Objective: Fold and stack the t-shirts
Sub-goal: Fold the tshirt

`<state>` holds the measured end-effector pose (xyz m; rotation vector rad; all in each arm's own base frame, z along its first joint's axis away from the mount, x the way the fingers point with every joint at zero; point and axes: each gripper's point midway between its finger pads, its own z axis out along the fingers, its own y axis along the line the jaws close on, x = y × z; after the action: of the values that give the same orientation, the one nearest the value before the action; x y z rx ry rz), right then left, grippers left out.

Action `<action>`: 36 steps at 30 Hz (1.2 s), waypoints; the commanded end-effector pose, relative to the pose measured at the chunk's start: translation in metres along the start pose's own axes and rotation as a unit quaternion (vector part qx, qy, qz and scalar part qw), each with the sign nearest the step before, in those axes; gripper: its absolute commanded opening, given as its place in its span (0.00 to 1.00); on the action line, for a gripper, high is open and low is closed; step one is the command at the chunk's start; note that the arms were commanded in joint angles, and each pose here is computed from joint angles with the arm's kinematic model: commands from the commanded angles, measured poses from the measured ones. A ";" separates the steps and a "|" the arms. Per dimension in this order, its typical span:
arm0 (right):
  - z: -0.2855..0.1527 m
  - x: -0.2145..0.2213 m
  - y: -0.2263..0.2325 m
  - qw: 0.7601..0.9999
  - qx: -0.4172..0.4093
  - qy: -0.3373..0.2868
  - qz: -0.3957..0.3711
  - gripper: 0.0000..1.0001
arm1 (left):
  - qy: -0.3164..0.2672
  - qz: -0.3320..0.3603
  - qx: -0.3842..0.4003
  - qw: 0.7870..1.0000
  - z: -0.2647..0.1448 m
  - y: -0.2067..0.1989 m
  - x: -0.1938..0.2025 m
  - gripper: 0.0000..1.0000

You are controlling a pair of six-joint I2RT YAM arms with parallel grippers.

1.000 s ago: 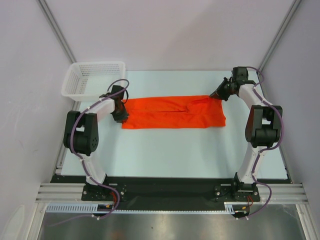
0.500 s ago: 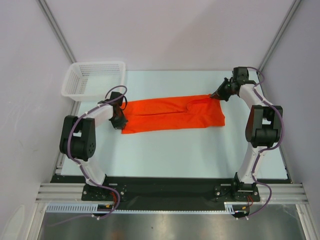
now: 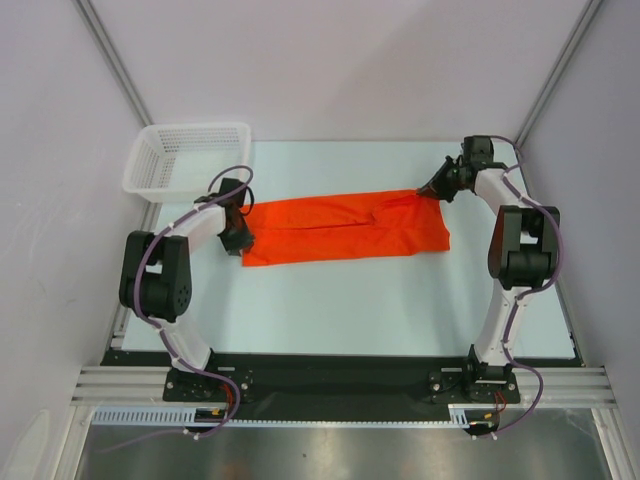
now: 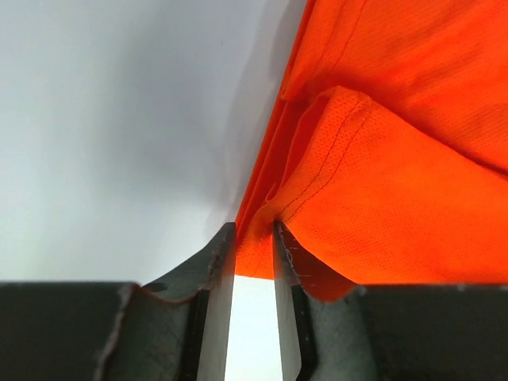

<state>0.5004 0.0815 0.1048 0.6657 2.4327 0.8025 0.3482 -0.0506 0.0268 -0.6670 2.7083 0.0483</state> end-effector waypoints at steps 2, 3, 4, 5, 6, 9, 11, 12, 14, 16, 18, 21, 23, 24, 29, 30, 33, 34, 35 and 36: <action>0.011 -0.016 0.028 0.999 -0.040 -0.012 -0.022 0.00 | -0.048 0.004 0.013 0.999 -0.026 -0.010 -0.031 0.33; 0.014 -0.016 0.029 0.999 -0.039 -0.010 -0.022 0.00 | -0.047 0.005 0.014 0.999 -0.027 -0.011 -0.032 0.35; 0.016 -0.016 0.030 0.999 -0.039 -0.010 -0.023 0.00 | -0.048 0.006 0.014 0.999 -0.027 -0.011 -0.033 0.36; 0.019 -0.019 0.030 0.999 -0.037 -0.010 -0.023 0.00 | -0.048 0.009 0.015 0.999 -0.030 -0.014 -0.034 0.37; 0.021 -0.020 0.029 0.999 -0.034 -0.012 -0.026 0.00 | -0.049 0.010 0.016 0.999 -0.031 -0.014 -0.034 0.37; 0.026 -0.025 0.028 0.999 -0.029 -0.012 -0.031 0.00 | -0.052 0.013 0.014 0.998 -0.034 -0.014 -0.034 0.41; 0.028 -0.030 0.031 0.999 -0.033 -0.016 -0.034 0.00 | -0.051 0.016 0.018 0.998 -0.035 -0.016 -0.033 0.43; 0.032 -0.030 0.028 0.999 -0.031 -0.014 -0.033 0.00 | -0.051 0.017 0.018 0.998 -0.035 -0.016 -0.032 0.43; 0.037 -0.032 0.027 0.999 -0.031 -0.011 -0.033 0.00 | -0.051 0.019 0.021 0.998 -0.036 -0.019 -0.034 0.43; 0.042 -0.032 0.025 0.999 -0.028 -0.007 -0.029 0.00 | -0.052 0.020 0.024 0.998 -0.038 -0.021 -0.037 0.43; 0.043 -0.032 0.023 0.999 -0.024 -0.006 -0.029 0.00 | -0.052 0.024 0.029 0.998 -0.040 -0.025 -0.039 0.43; 0.047 -0.026 0.014 1.000 -0.013 0.001 -0.028 0.00 | -0.060 0.029 0.042 0.997 -0.049 -0.032 -0.045 0.43; 0.050 -0.025 0.011 1.000 -0.010 0.002 -0.028 0.01 | -0.064 0.029 0.054 0.996 -0.055 -0.038 -0.049 0.43; 0.052 -0.024 0.009 1.000 -0.011 0.005 -0.027 0.03 | -0.063 0.029 0.060 0.996 -0.057 -0.040 -0.050 0.43; 0.060 -0.032 0.013 0.999 -0.018 0.003 -0.039 0.09 | -0.068 0.035 0.076 0.994 -0.062 -0.052 -0.057 0.43; 0.059 -0.035 0.015 0.999 -0.020 0.001 -0.046 0.13 | -0.066 0.037 0.079 0.994 -0.062 -0.054 -0.057 0.43; 0.064 -0.046 0.019 0.998 -0.025 0.001 -0.064 0.24 | -0.059 0.047 0.098 0.992 -0.062 -0.068 -0.057 0.43; 0.063 -0.048 0.019 0.998 -0.027 0.006 -0.062 0.28 | -0.060 0.051 0.106 0.991 -0.066 -0.074 -0.057 0.43; 0.060 -0.054 0.027 0.997 -0.033 0.002 -0.067 0.34 | -0.059 0.053 0.109 0.991 -0.066 -0.076 -0.057 0.43; 0.055 -0.054 0.028 0.997 -0.028 0.006 -0.065 0.34 | -0.060 0.055 0.111 0.990 -0.068 -0.079 -0.058 0.43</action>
<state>0.5736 0.0948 0.0728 0.5452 2.4501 0.8118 0.3987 -0.0851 0.0952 -0.5137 2.6088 -0.1071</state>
